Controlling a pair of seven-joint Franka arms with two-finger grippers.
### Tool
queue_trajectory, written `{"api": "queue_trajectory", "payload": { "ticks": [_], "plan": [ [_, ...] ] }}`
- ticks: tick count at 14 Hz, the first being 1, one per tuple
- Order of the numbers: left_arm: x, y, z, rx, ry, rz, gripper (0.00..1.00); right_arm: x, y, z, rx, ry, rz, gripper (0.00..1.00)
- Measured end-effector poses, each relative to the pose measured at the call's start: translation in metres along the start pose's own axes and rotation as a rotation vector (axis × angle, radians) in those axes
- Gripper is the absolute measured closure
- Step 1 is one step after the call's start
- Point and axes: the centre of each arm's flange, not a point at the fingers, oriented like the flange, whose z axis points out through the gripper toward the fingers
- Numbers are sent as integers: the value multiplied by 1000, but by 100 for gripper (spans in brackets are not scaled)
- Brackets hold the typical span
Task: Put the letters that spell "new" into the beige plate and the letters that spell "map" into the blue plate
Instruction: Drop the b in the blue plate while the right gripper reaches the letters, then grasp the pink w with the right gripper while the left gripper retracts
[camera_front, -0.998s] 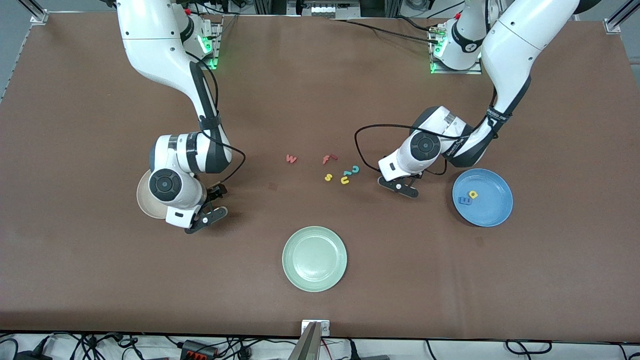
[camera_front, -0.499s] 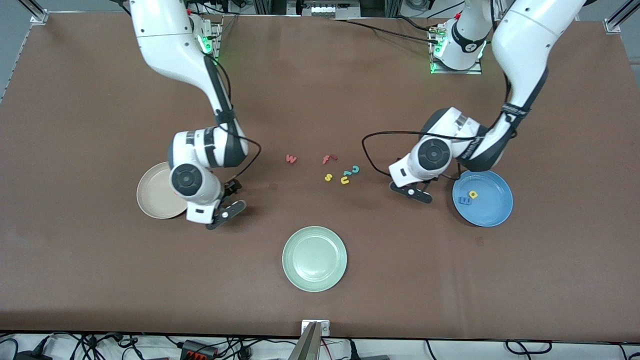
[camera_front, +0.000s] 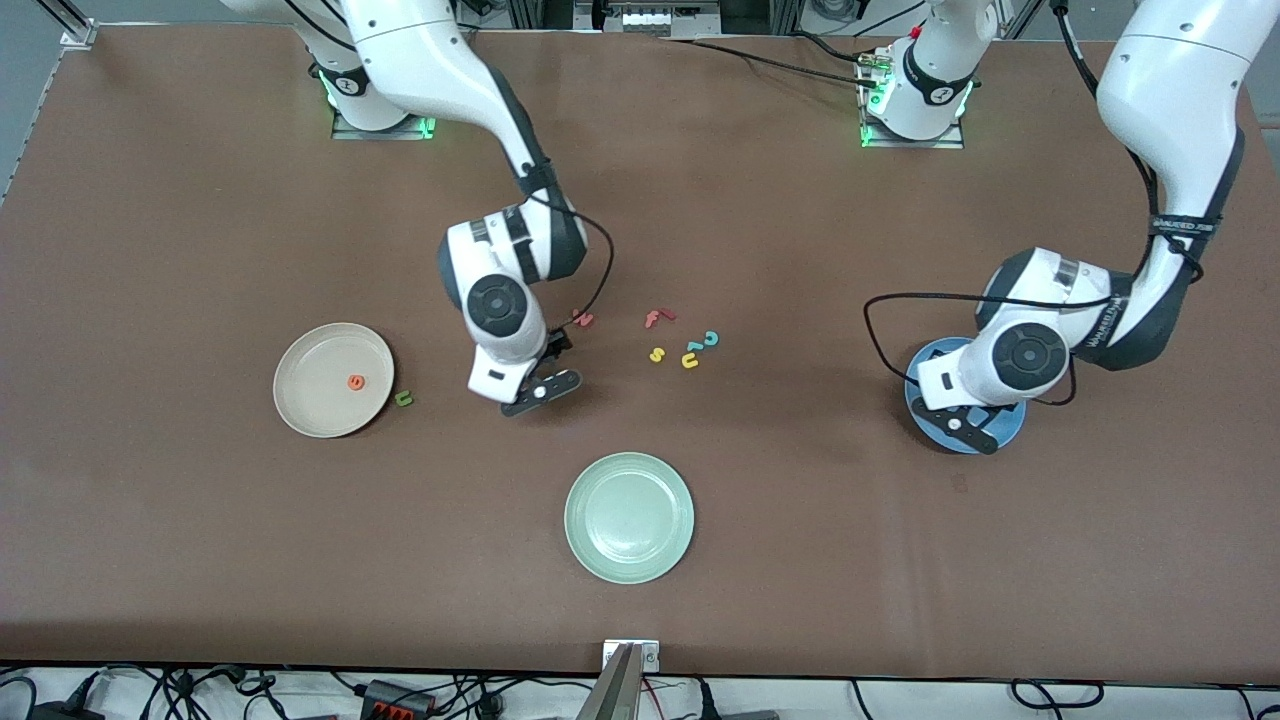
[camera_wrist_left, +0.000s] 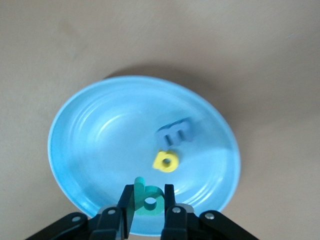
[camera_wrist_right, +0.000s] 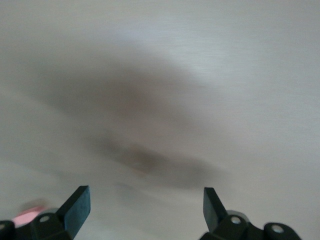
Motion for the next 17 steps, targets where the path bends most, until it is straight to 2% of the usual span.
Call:
{"api": "queue_trajectory", "payload": {
  "ticks": [4, 7, 10, 14, 17],
  "plan": [
    [4, 5, 13, -20, -4, 15, 29, -6, -43, 0, -7, -7, -284, 0],
    [16, 21, -8, -16, 35, 42, 1, -15, -64, 2, 1, -52, -430, 0],
    [20, 26, -57, 12, 57, 48, 0, -23, -89, -2, 2, -68, -489, 0],
    [1, 12, -156, 54, -4, -14, 0, -33, -103, -9, -55, -67, -516, 1],
    [-23, -12, -231, -34, 36, -117, 0, -43, -106, -8, -122, -25, -526, 1]
  ]
}}
